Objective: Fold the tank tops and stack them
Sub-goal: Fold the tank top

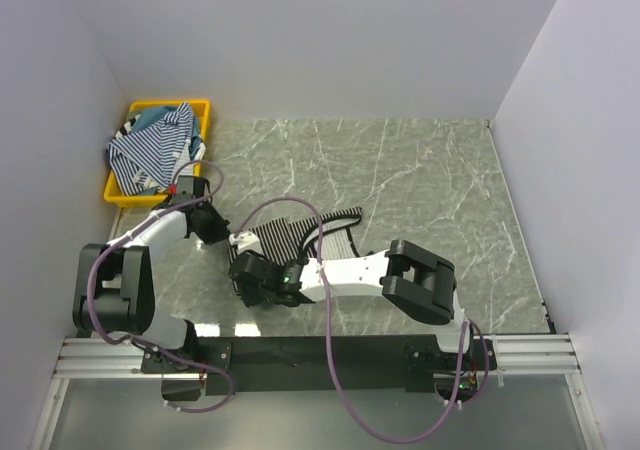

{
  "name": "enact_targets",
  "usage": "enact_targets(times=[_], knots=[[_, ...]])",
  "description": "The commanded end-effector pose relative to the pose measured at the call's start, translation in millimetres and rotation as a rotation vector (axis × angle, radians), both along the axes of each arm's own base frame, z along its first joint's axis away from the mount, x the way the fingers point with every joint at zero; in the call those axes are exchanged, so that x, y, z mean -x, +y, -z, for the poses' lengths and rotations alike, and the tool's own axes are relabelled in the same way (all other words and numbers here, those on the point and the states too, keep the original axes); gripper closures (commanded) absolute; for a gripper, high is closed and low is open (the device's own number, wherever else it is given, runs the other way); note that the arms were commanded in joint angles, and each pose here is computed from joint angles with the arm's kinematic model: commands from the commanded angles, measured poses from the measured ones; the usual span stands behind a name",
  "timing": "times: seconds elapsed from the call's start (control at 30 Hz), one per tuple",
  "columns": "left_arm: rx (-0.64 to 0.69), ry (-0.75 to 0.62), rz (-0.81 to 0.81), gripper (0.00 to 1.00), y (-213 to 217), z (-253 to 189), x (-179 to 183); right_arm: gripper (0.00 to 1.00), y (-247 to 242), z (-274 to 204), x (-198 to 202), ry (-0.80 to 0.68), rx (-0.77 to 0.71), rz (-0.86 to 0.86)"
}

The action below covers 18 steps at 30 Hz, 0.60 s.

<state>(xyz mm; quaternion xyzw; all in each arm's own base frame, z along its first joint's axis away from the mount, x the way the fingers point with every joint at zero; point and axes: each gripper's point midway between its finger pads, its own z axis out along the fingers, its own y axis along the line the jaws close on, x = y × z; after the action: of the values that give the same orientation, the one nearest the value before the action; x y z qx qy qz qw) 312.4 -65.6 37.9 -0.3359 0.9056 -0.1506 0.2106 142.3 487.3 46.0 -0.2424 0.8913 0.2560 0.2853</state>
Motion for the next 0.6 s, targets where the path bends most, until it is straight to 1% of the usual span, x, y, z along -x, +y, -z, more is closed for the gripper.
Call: enact_targets(times=[0.0, 0.13, 0.27, 0.4, 0.47, 0.5, 0.57], knots=[[-0.088, -0.121, -0.012, 1.00, 15, -37, -28, 0.92, 34, -47, 16, 0.040, -0.132, -0.091], [-0.120, -0.139, 0.008, 0.99, 19, -54, -35, 0.92, 60, -81, 30, 0.086, -0.241, -0.172], [-0.145, -0.168, 0.046, 0.99, 20, -78, -41, 0.92, 72, -112, 45, 0.134, -0.343, -0.247], [-0.133, -0.227, 0.083, 1.00, 14, -107, -52, 0.92, 67, -131, 49, 0.156, -0.414, -0.261], [-0.133, -0.241, 0.097, 0.99, 10, -115, -52, 0.92, 64, -146, 47, 0.164, -0.477, -0.251], [-0.126, -0.251, 0.114, 0.99, 2, -120, -54, 0.92, 59, -140, 48, 0.171, -0.489, -0.248], [-0.119, -0.266, 0.135, 0.99, -8, -127, -54, 0.92, 52, -143, 45, 0.191, -0.528, -0.225]])
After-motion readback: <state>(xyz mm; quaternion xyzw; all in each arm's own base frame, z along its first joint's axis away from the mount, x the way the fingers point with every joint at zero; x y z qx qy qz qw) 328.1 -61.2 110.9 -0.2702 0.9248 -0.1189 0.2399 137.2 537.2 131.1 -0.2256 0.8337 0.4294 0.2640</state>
